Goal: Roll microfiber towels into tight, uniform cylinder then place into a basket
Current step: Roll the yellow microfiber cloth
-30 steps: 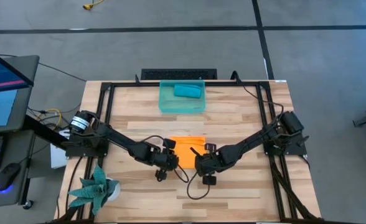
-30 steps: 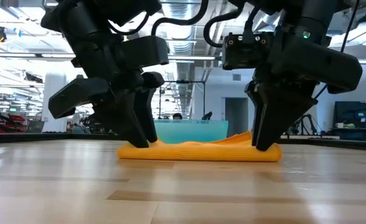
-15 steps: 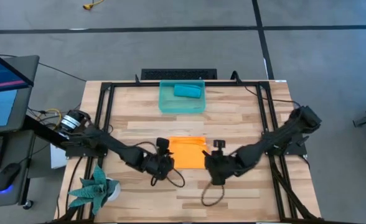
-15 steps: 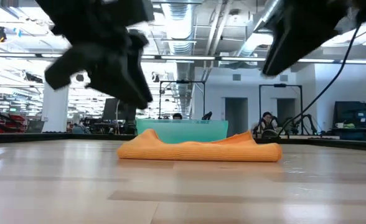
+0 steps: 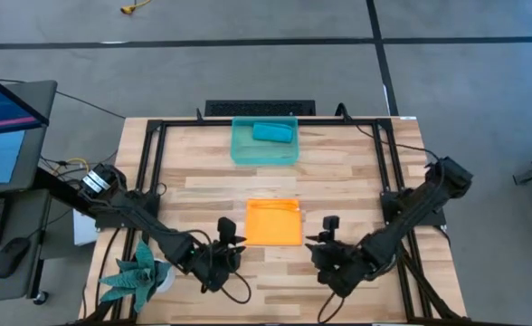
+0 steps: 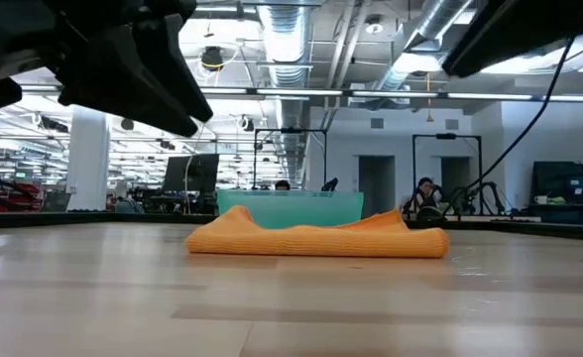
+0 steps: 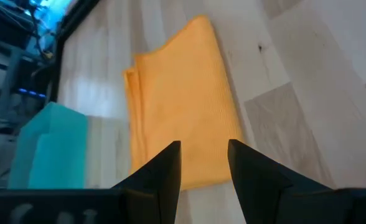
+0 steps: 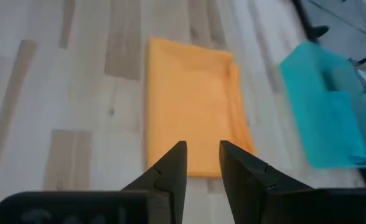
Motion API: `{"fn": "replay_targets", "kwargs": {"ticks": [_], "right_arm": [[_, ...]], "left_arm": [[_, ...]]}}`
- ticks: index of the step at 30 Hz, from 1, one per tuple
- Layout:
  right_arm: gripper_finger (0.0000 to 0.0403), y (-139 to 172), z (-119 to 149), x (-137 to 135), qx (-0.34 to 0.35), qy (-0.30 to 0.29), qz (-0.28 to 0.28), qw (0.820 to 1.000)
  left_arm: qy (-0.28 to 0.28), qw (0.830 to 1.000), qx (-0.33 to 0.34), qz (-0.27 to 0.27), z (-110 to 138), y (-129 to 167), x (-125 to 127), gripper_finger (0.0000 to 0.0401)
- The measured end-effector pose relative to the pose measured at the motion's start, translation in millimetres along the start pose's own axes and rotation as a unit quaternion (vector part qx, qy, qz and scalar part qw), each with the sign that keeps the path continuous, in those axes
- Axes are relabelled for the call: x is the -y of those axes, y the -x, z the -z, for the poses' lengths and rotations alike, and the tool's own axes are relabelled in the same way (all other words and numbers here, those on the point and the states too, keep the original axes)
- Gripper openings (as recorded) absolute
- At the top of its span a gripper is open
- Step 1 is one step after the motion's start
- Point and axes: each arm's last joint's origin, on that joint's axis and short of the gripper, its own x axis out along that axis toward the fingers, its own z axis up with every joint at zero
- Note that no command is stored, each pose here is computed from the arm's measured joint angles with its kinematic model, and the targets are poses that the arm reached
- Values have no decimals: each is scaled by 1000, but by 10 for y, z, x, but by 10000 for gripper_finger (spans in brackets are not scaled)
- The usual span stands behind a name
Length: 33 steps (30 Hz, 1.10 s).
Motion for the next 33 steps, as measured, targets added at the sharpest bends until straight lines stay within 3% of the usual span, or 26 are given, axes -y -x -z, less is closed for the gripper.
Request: {"fn": "replay_targets", "kwargs": {"ticks": [10, 17, 22, 33], "right_arm": [[118, -559, 33, -212, -79, 55, -20, 995], [119, -797, -193, -126, -95, 15, -35, 995], [132, -829, -203, -108, -119, -1, -81, 990], [177, -857, -150, -133, -137, 6, -80, 987]], "left_arm": [[3, 999, 3, 42, 104, -81, 40, 125], [26, 996, 12, 86, 101, -147, 17, 125], [37, 995, 11, 94, 102, -149, 19, 125], [39, 995, 10, 93, 103, -154, 13, 125]]}}
